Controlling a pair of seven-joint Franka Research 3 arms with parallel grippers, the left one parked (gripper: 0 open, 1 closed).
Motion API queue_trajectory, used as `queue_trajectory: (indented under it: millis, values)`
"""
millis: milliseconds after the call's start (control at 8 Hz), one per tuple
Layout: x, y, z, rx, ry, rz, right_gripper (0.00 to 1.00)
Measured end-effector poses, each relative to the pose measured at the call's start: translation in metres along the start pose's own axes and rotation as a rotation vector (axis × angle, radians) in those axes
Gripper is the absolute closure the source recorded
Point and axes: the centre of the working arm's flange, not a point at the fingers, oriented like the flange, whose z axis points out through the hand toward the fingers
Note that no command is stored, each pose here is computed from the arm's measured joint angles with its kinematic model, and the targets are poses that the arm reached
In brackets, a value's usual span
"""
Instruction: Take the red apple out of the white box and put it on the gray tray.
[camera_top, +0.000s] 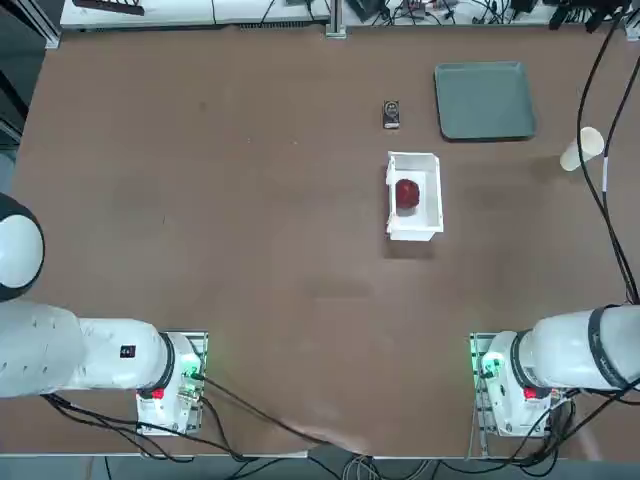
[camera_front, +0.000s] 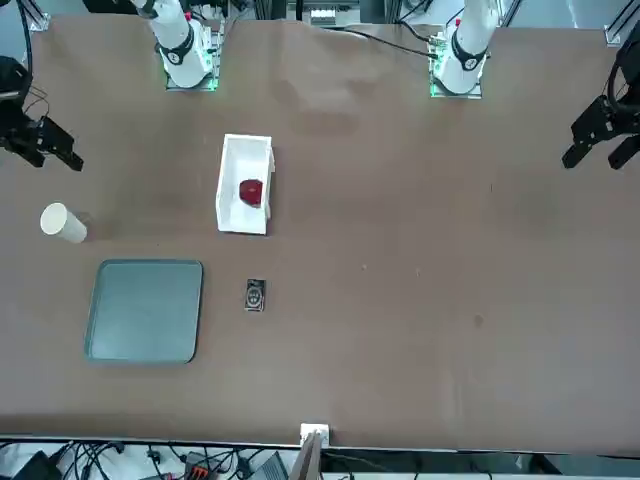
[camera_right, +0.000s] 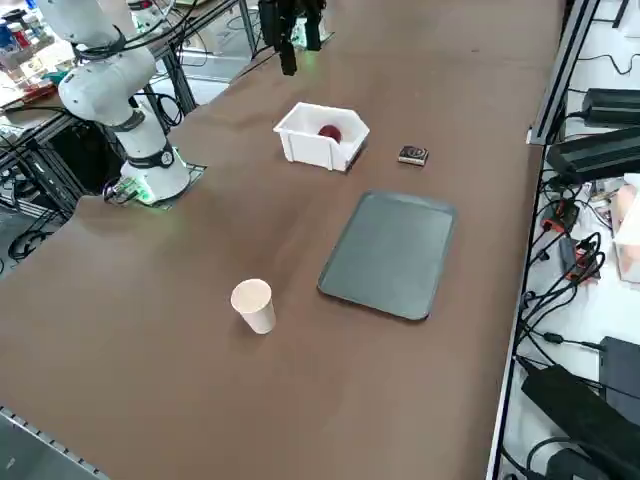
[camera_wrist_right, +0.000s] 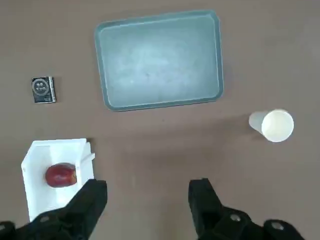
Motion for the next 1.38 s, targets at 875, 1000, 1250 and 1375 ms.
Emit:
queue_trajectory:
  millis: [875,1000,1250,1375]
  values:
    - [-0.008,-0.077,0.044,0.018,-0.108,0.471,0.0]
    - [-0.01,-0.09,0.055,0.017,-0.099,0.554,0.0]
    - [-0.013,-0.104,0.074,0.016,-0.088,0.696,0.01]
    - [-0.013,-0.105,0.08,0.018,-0.083,0.749,0.01]
